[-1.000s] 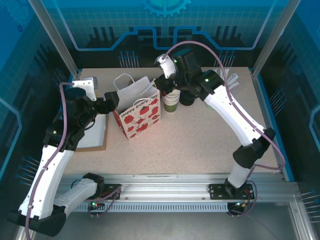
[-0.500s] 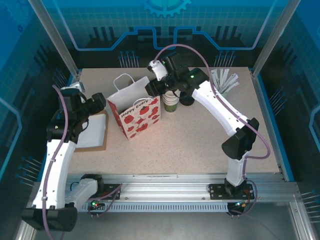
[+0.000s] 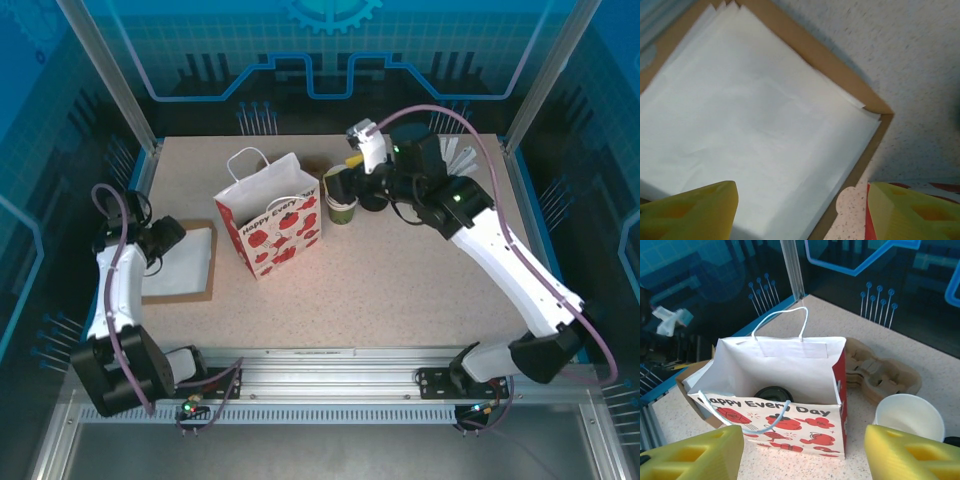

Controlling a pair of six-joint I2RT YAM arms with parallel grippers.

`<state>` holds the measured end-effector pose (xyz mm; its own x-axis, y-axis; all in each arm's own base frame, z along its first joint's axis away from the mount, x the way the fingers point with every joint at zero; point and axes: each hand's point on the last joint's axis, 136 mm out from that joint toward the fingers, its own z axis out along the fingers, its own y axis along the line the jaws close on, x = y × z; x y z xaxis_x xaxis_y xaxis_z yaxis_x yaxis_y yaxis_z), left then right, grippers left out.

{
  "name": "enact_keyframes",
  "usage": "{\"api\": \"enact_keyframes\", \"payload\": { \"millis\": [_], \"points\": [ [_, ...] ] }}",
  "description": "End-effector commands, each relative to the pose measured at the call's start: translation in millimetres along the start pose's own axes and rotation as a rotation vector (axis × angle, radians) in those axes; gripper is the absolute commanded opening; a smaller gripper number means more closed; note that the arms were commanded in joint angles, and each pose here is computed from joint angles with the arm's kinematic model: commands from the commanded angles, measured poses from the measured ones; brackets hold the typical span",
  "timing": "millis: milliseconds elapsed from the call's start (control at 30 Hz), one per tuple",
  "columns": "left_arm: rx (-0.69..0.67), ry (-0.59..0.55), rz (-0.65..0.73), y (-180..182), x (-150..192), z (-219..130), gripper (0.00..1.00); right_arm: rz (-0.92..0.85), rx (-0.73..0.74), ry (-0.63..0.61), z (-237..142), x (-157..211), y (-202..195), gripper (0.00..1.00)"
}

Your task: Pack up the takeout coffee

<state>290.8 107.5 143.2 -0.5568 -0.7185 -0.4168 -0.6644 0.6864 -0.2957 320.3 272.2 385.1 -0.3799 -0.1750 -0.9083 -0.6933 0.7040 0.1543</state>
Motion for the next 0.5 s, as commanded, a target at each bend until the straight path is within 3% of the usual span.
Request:
{"api": "enact_keyframes", "payload": {
  "millis": [0,467],
  "points": [
    [-0.007,0.094,-0.034,3.2,8.6,21.1,0.69,-0.01,0.074,-0.078,-2.8,-4.9,-20.5,0.68],
    [-0.215,0.215,-0.028,23.8,5.1,106.4,0.71,0.033,0.036,-0.069,-3.7,-4.2,-26.5,0.7]
  ]
}}
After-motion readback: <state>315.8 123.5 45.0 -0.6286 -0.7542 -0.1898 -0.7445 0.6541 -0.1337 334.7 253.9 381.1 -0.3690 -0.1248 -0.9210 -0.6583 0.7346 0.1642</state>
